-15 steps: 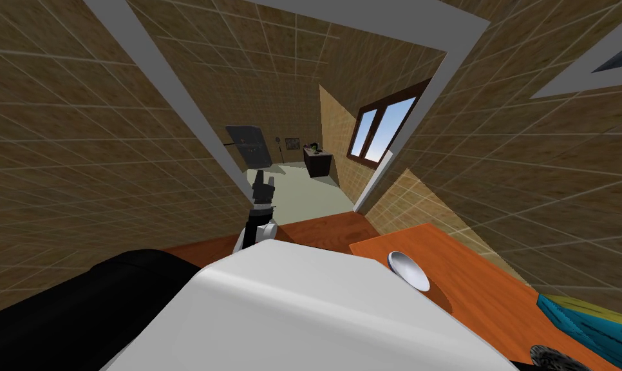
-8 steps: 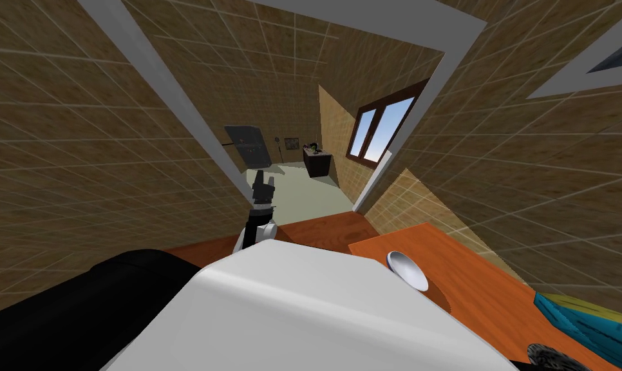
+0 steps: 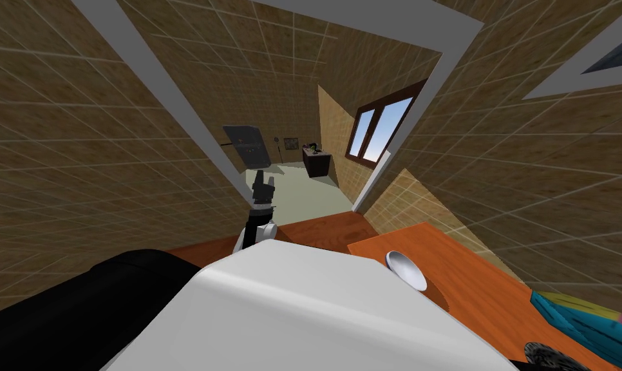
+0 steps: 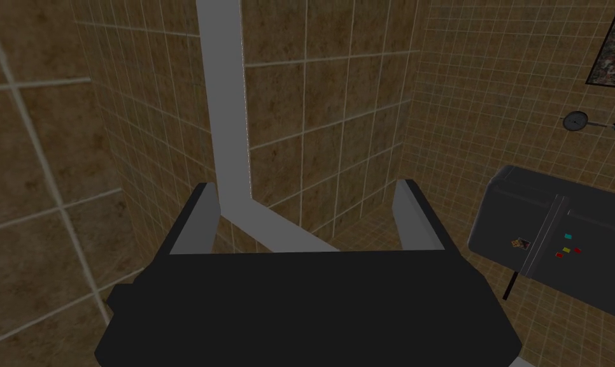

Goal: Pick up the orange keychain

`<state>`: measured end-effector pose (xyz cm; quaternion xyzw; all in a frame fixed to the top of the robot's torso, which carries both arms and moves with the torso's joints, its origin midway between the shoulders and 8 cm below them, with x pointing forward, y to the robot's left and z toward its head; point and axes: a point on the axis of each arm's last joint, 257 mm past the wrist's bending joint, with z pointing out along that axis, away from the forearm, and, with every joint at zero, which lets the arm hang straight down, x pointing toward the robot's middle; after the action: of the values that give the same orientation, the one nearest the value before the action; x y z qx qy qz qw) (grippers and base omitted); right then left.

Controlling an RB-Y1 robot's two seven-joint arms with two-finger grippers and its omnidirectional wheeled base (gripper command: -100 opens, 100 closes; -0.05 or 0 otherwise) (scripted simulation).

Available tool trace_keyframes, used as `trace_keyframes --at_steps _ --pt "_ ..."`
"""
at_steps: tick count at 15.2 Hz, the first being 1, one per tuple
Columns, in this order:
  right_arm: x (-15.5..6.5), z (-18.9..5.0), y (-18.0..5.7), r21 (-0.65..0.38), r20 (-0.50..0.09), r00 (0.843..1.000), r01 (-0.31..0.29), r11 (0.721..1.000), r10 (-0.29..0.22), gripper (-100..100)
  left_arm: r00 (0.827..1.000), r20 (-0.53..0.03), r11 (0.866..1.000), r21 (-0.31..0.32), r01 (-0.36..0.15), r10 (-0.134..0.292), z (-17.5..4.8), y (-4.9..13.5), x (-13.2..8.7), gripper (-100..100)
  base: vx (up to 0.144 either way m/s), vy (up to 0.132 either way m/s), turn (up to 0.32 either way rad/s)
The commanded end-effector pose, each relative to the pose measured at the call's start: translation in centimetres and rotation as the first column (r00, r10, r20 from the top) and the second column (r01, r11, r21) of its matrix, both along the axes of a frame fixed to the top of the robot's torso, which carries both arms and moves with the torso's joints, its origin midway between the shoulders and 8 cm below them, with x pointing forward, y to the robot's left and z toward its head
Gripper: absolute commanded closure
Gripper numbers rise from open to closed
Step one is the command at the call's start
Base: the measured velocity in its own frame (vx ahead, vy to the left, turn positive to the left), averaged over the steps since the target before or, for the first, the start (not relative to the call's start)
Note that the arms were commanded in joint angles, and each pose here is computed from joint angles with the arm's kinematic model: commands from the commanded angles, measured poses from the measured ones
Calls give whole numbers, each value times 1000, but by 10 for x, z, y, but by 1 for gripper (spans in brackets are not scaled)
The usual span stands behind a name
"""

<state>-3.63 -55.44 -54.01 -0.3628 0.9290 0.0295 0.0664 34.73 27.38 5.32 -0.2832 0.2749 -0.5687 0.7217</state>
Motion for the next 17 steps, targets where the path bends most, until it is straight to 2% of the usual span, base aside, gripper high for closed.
trace_keyframes --at_steps 1,3,4,6,7,9,10,11,13,14,15,17 --pt "1 -1 0 -3 4 1000 5 1000 -5 -100 1000 0 1000 0 0 0 0 0 0 0 11 -16 -17" --pt "-2 -1 -1 -8 -9 1000 -17 1000 17 -100 1000 0 1000 0 0 0 0 0 0 0 6 -8 -2" --pt "-2 -4 3 -2 -1 1000 9 1000 -9 -100 1000 0 1000 0 0 0 0 0 0 0 7 -10 -13" --pt "-4 -3 0 -13 -12 1000 -16 1000 16 -100 1000 0 1000 0 0 0 0 0 0 0 8 -11 -15" --pt "-4 -6 5 -4 -4 1000 16 1000 -16 -100 1000 0 1000 0 0 0 0 0 0 0 9 -12 -15" --pt "-7 -5 0 -18 -17 1000 -13 1000 13 -100 1000 0 1000 0 0 0 0 0 0 0 8 -10 -11" --pt "-7 -5 0 -18 -17 1000 -13 1000 13 -100 1000 0 1000 0 0 0 0 0 0 0 4 -5 1" --pt "-8 -7 3 -15 -12 1000 14 1000 -14 -100 1000 0 1000 0 0 0 0 0 0 0 7 -13 -13" --pt "-11 -6 0 -26 -24 1000 -10 1000 9 -100 1000 0 1000 0 0 0 0 0 0 0 8 -12 -12" --pt "-8 -6 1 -21 -17 1000 -3 1000 2 -100 1000 0 1000 0 0 0 0 0 0 0 0 0 0" --pt "-9 -6 1 -21 -19 1000 -3 1000 3 100 1000 0 1000 0 0 0 0 0 0 0 0 0 0" --pt "-9 -6 1 -21 -19 1000 -3 1000 3 100 1000 0 1000 0 0 0 0 0 0 0 0 0 -7"
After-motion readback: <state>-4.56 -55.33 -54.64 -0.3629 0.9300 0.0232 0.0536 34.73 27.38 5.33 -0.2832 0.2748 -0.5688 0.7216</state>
